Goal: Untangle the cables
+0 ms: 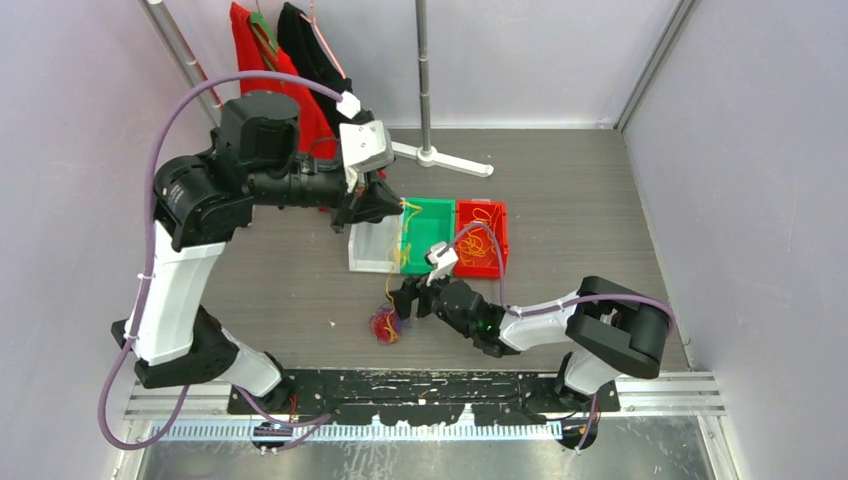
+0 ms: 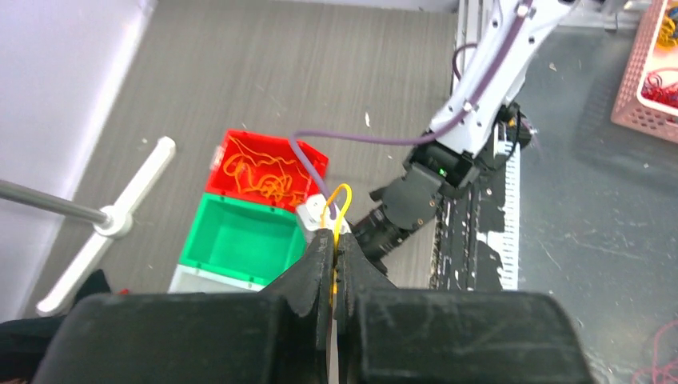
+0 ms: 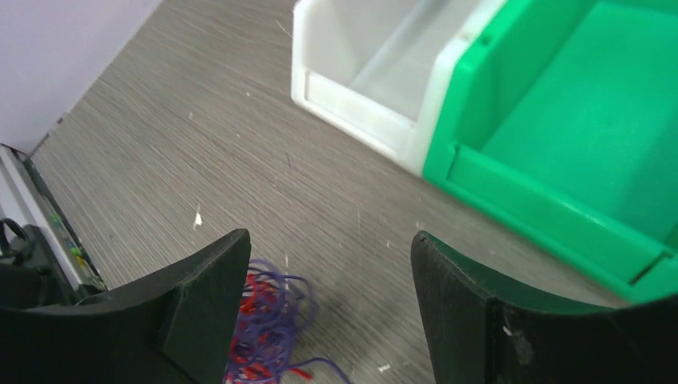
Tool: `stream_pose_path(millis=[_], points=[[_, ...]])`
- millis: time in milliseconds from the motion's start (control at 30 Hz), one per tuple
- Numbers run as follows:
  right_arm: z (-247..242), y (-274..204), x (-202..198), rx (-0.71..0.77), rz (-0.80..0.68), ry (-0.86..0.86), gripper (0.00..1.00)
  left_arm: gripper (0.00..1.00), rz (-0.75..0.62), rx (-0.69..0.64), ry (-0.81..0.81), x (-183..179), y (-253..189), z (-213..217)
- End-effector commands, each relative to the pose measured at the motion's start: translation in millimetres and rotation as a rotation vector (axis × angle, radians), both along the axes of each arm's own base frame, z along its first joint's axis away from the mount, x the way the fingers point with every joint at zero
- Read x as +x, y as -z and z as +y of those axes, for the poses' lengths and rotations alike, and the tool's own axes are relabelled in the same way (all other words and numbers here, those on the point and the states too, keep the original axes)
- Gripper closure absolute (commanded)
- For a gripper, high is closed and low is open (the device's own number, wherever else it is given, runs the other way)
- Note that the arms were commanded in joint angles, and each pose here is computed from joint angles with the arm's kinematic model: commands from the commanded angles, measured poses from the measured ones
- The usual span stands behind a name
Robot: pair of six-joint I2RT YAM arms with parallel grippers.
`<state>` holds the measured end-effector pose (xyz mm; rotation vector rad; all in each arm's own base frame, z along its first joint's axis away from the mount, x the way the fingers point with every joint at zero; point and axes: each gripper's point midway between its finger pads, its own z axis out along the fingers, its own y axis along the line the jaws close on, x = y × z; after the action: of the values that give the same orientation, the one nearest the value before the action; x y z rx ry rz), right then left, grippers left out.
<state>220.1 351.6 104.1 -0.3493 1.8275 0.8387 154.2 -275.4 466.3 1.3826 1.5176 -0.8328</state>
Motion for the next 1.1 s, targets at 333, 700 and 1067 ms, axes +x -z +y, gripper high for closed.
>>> stream_pose_path(millis=[333,700,1067], points=[[-17,6,-13,0.027,-0.016,0.062,0.26,1.0,-0.303,-0.289,-0.093,5,-103,17],[-56,-79,-22,0.017,-0.186,0.042,0.16,1.0,-0.22,-0.222,-0.071,2,-69,13],[-10,-151,-60,0.086,-0.298,-0.287,0.07,1.0,-0.212,-0.216,-0.071,7,-70,7]])
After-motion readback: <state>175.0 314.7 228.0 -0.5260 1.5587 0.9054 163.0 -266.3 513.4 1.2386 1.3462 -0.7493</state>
